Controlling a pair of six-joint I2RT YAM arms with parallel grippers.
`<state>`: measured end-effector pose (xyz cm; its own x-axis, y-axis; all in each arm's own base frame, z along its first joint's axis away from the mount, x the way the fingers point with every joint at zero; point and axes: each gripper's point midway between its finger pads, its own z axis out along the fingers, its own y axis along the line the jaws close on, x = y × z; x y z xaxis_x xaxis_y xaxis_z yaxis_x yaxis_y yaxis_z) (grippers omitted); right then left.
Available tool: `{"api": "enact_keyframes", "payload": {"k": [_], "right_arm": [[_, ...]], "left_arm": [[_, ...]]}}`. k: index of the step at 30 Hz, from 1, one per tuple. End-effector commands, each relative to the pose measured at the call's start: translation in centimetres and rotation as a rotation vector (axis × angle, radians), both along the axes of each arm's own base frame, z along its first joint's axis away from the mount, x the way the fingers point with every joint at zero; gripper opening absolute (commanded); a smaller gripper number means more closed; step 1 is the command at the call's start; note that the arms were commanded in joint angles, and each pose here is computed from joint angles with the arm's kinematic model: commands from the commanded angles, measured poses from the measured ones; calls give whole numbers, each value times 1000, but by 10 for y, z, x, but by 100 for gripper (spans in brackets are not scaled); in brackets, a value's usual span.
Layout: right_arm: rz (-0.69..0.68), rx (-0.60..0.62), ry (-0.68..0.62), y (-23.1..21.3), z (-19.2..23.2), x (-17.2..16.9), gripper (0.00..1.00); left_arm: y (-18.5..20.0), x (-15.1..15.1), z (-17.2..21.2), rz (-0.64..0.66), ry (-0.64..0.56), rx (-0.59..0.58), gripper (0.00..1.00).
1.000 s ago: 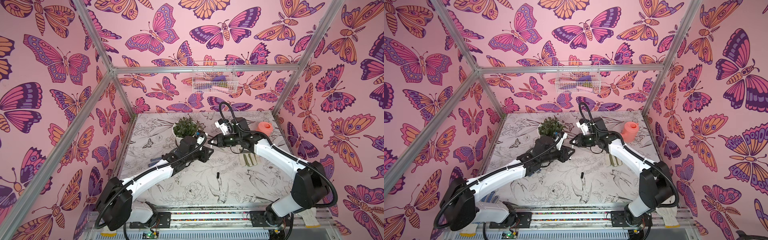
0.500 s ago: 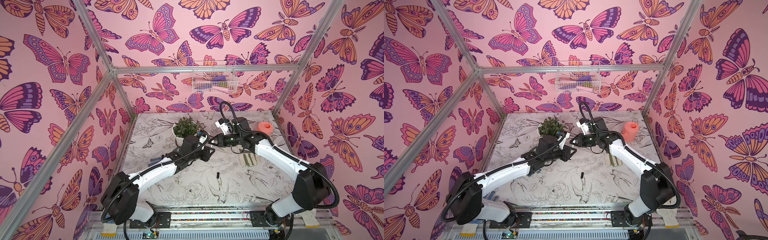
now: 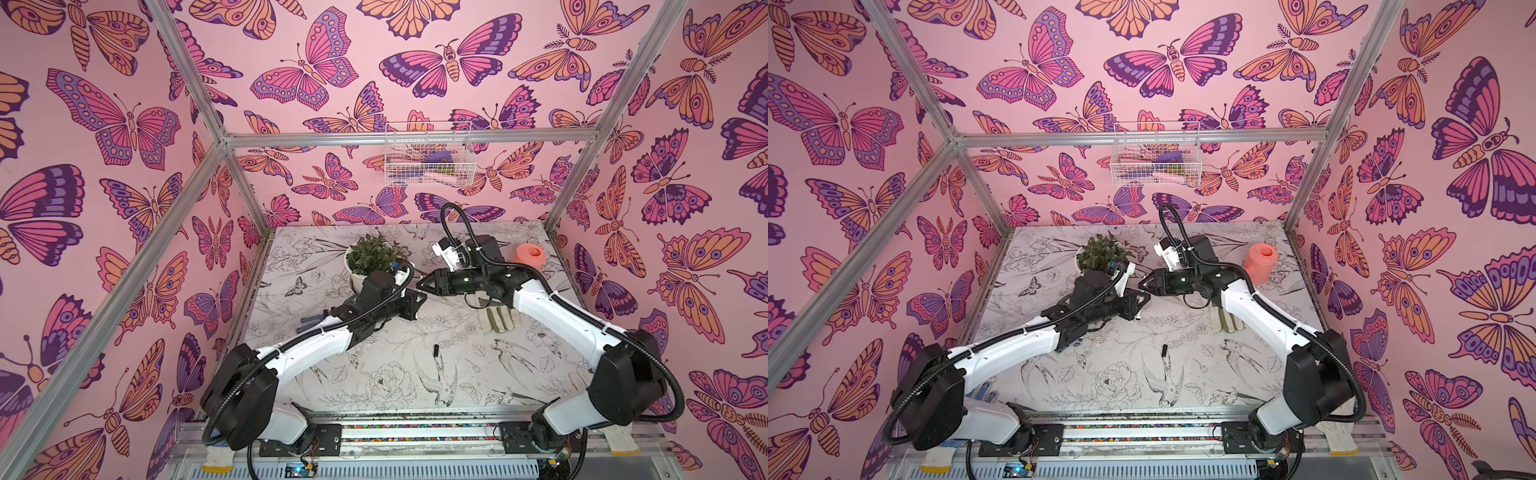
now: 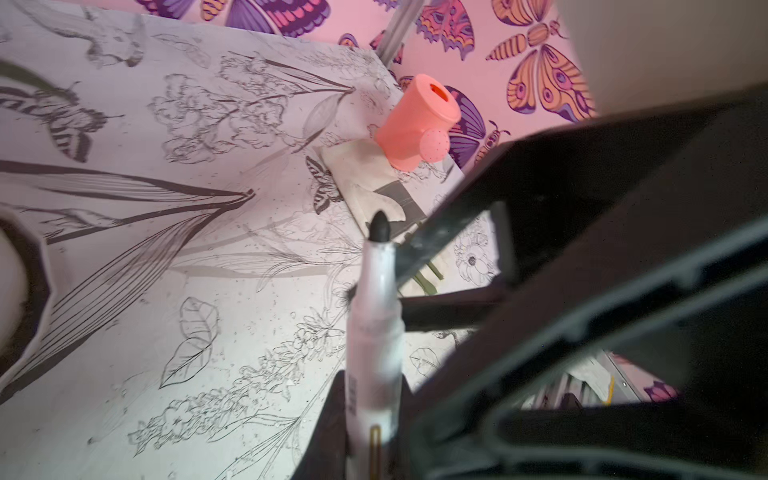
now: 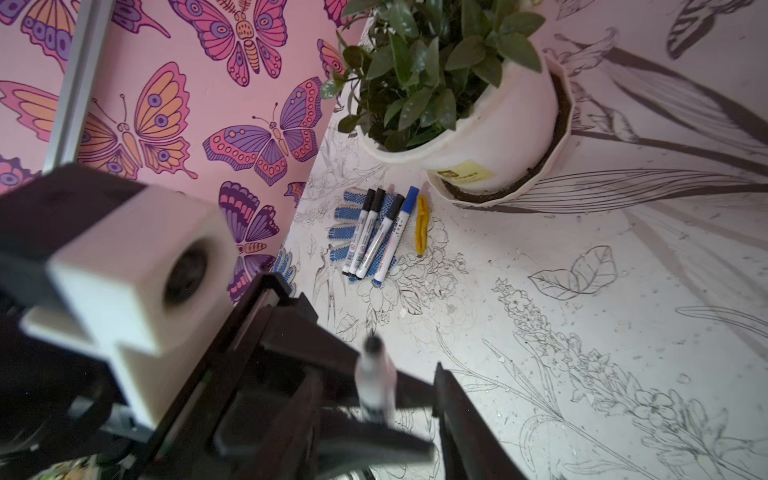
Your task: Insert the pens into the pen caps
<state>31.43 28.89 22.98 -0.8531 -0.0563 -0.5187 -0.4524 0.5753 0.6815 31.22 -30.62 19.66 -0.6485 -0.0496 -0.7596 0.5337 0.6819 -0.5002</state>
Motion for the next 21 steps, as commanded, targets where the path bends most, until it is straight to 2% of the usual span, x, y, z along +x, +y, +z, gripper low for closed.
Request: {"api": "enact_keyframes", "payload": {"k": [1, 5, 8, 11, 17, 21], "right_arm": [[-11, -184, -28, -27, -21, -19, 49], [61, -498, 31, -57, -81, -59, 46], [141, -685, 114, -74, -124, -92, 42], [158, -824, 206, -91, -160, -110, 34], [226, -882, 287, -86, -201, -125, 32], [250, -897, 279, -77, -212, -121, 25]], "left_arm": [[40, 16, 2, 200, 1, -30, 0], [88, 23, -1, 377, 16, -45, 0], [104, 23, 3, 404, -1, -53, 0], [109, 22, 7, 405, -15, -43, 0], [109, 18, 9, 393, -11, -52, 0], [111, 16, 10, 398, -13, -55, 0]]}}
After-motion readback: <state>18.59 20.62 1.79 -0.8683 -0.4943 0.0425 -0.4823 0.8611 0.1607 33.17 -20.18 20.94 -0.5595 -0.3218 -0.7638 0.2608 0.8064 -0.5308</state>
